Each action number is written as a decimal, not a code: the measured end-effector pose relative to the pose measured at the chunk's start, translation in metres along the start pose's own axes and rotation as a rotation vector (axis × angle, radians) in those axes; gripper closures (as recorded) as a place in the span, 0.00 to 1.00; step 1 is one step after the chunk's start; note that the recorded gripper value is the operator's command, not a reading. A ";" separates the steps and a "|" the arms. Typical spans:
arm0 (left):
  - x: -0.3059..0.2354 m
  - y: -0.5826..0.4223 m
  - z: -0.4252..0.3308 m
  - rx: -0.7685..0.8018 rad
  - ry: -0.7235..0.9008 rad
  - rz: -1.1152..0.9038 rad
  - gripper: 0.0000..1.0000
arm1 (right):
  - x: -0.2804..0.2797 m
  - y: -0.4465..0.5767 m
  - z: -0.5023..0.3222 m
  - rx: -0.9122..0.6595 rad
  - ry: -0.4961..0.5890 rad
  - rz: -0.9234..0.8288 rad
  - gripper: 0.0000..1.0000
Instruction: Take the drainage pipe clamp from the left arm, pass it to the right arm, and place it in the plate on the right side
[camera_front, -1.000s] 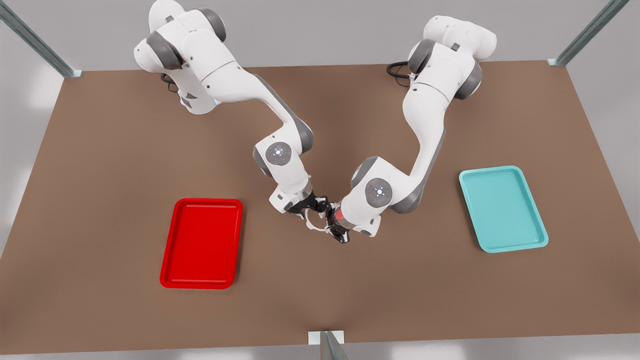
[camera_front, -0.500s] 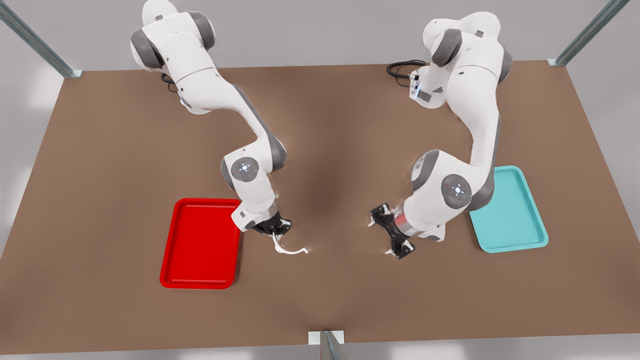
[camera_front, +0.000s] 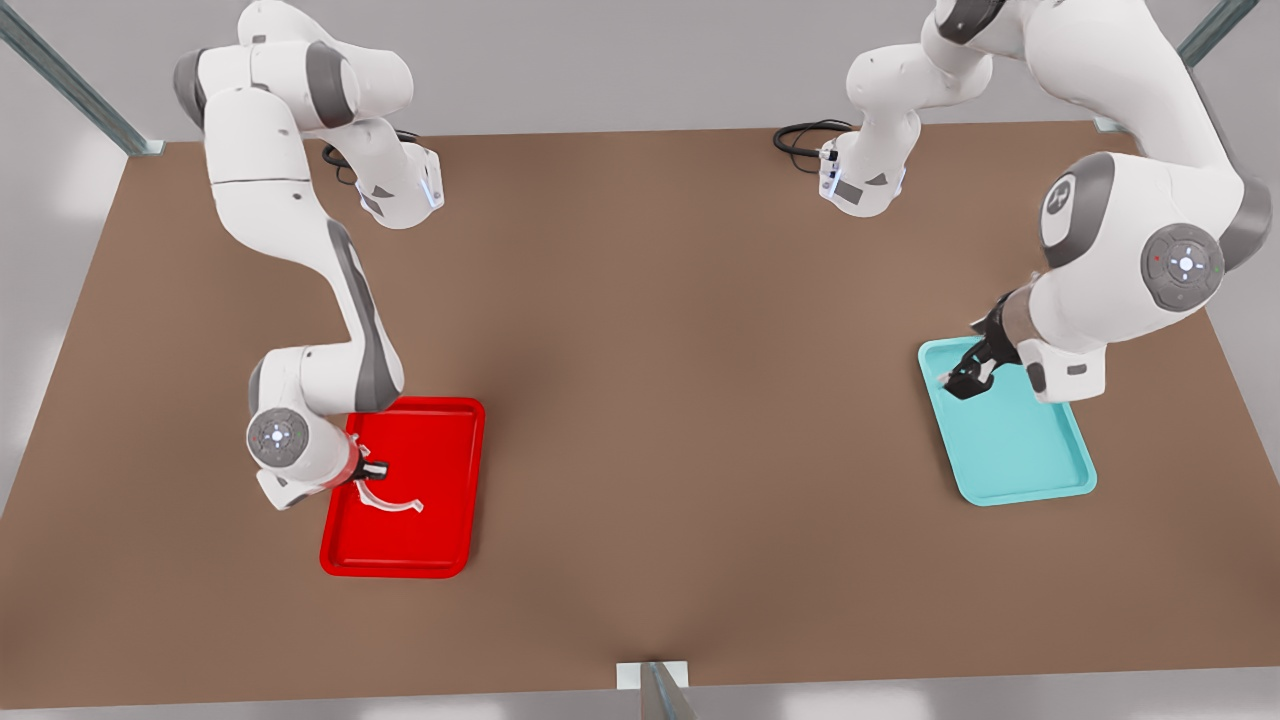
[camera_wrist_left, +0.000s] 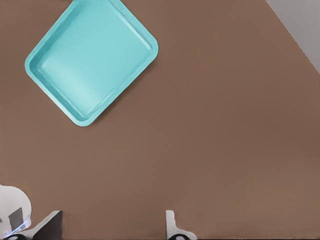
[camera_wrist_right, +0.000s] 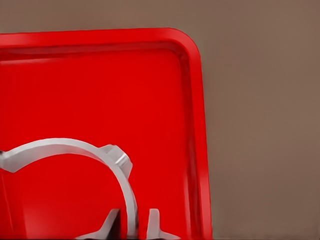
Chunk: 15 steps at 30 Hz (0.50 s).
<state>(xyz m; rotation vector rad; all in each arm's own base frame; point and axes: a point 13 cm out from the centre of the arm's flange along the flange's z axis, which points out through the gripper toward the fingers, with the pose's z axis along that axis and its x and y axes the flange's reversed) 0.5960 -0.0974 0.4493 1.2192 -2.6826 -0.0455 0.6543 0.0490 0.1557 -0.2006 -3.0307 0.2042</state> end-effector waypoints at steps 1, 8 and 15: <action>-0.002 0.003 0.001 -0.003 0.011 0.072 0.00 | 0.000 -0.002 0.000 0.013 0.004 -0.014 0.00; 0.007 0.014 0.003 -0.038 0.050 0.510 0.00 | -0.042 -0.011 -0.160 -0.015 -0.141 -0.051 0.00; 0.011 0.029 -0.003 -0.053 0.094 0.797 0.00 | 0.063 -0.109 -0.297 -0.093 -0.029 0.006 0.00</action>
